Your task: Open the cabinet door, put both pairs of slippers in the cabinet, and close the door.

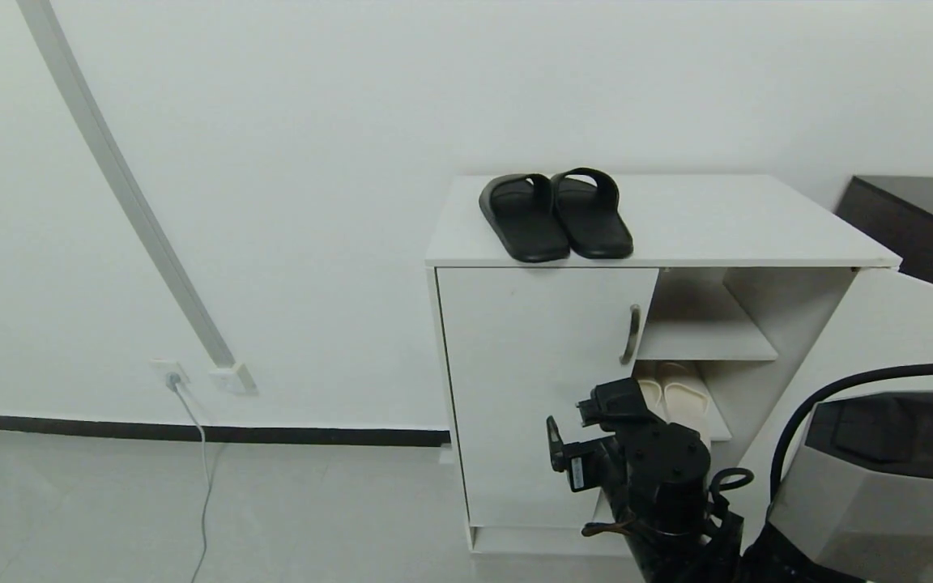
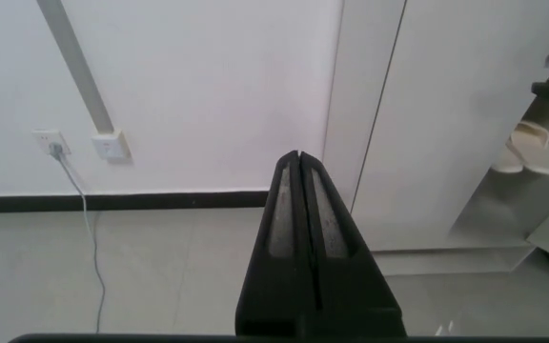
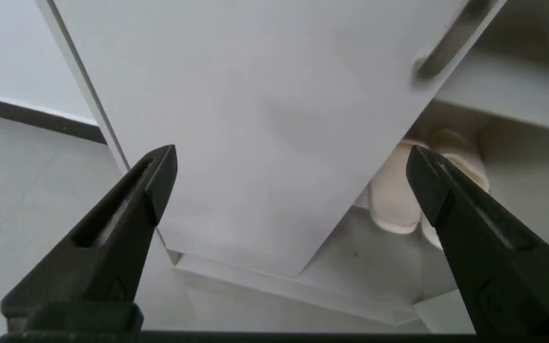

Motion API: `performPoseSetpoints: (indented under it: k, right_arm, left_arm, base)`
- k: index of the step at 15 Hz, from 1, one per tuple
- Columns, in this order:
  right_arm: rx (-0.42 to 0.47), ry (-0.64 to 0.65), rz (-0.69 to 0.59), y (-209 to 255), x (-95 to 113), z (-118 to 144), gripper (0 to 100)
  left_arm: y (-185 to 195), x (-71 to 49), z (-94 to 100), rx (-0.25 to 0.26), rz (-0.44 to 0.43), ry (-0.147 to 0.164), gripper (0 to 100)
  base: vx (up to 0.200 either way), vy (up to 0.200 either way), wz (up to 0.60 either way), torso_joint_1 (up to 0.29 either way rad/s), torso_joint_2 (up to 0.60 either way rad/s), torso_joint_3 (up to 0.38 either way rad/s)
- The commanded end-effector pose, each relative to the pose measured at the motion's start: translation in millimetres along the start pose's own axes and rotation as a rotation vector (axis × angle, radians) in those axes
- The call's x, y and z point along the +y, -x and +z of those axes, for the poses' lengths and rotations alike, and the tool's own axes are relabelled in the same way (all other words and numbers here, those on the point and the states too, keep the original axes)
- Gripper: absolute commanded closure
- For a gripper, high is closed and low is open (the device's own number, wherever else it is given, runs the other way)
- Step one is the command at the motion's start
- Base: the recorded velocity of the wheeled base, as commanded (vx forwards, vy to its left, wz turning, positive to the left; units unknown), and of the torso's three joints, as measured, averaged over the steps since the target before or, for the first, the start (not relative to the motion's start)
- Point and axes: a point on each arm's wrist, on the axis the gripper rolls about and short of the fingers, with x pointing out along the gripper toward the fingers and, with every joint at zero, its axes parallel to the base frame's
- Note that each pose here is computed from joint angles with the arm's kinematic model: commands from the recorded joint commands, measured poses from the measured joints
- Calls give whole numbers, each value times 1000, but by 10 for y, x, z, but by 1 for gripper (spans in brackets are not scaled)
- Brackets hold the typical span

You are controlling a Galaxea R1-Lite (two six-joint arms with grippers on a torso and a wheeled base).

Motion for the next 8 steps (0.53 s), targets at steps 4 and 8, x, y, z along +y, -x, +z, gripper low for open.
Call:
performPoseSetpoints:
  k: [4, 8]
  right_arm:
    - [7, 6, 0, -8, 9, -35, 0]
    - [4, 6, -1, -16, 8, -45, 0]
  left_arm:
    - [-1, 0, 0, 2, 0, 0, 100]
    - [-1, 0, 0, 2, 0, 0, 100]
  base:
    - [0, 0, 0, 204, -519, -317]
    - [0, 0, 0, 231, -555, -323]
